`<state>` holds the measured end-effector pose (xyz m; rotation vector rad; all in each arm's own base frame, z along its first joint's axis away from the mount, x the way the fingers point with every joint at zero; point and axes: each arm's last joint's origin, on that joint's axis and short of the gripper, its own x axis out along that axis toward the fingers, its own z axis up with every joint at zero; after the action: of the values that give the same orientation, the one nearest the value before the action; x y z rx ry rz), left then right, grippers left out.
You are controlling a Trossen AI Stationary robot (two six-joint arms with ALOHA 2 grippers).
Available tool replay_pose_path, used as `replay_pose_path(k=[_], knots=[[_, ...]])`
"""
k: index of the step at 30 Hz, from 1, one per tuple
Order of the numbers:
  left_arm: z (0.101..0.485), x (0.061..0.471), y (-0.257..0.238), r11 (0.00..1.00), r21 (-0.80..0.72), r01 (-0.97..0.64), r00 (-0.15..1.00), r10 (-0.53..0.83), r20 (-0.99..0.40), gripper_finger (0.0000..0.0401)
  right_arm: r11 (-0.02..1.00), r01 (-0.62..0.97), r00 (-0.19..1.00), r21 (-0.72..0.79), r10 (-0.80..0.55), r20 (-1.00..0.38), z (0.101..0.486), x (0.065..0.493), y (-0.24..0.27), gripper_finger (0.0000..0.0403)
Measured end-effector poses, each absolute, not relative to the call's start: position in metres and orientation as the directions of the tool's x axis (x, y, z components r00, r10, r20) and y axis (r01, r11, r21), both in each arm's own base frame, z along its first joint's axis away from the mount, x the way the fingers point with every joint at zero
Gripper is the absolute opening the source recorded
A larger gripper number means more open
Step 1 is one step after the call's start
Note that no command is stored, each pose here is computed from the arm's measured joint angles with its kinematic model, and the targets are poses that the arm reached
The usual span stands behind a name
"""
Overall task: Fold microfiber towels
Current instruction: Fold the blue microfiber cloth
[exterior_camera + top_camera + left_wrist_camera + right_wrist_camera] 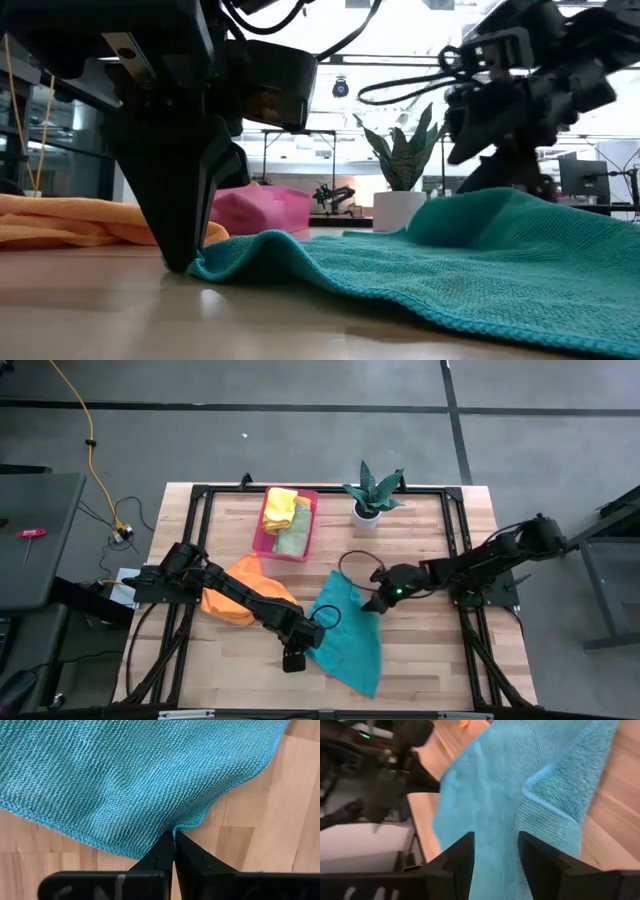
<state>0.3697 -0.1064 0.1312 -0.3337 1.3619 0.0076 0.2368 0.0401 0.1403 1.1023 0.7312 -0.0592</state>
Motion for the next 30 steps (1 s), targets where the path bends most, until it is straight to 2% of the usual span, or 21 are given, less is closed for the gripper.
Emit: replay_pose_path(k=[9,17,21,25,30], knots=[[0.131,0.369,-0.107,0.953,-0.233,-0.194,0.212,-0.192,-0.958,0.0001,0.541,0.439,0.671,0.717,0.334,-0.662,0.124,0.279,0.048,0.0138],[0.131,0.368,-0.109,0.954,-0.232,-0.192,0.205,-0.193,-0.96,0.0001,0.607,0.401,0.695,0.686,0.286,-0.66,0.122,0.313,0.051,0.0138],[0.131,0.368,-0.109,0.953,-0.234,-0.192,0.203,-0.195,-0.96,0.0001,0.685,0.292,0.712,0.667,0.31,-0.63,0.132,0.325,0.053,0.0138],[0.131,0.368,-0.109,0.953,-0.237,-0.191,0.202,-0.198,-0.959,0.0001,0.774,0.182,0.716,0.607,0.319,-0.621,0.158,0.323,0.052,0.0138],[0.131,0.368,-0.109,0.952,-0.24,-0.19,0.203,-0.201,-0.958,0.0001,0.891,0.224,0.644,0.395,0.169,-0.746,0.19,0.287,0.049,0.0138]])
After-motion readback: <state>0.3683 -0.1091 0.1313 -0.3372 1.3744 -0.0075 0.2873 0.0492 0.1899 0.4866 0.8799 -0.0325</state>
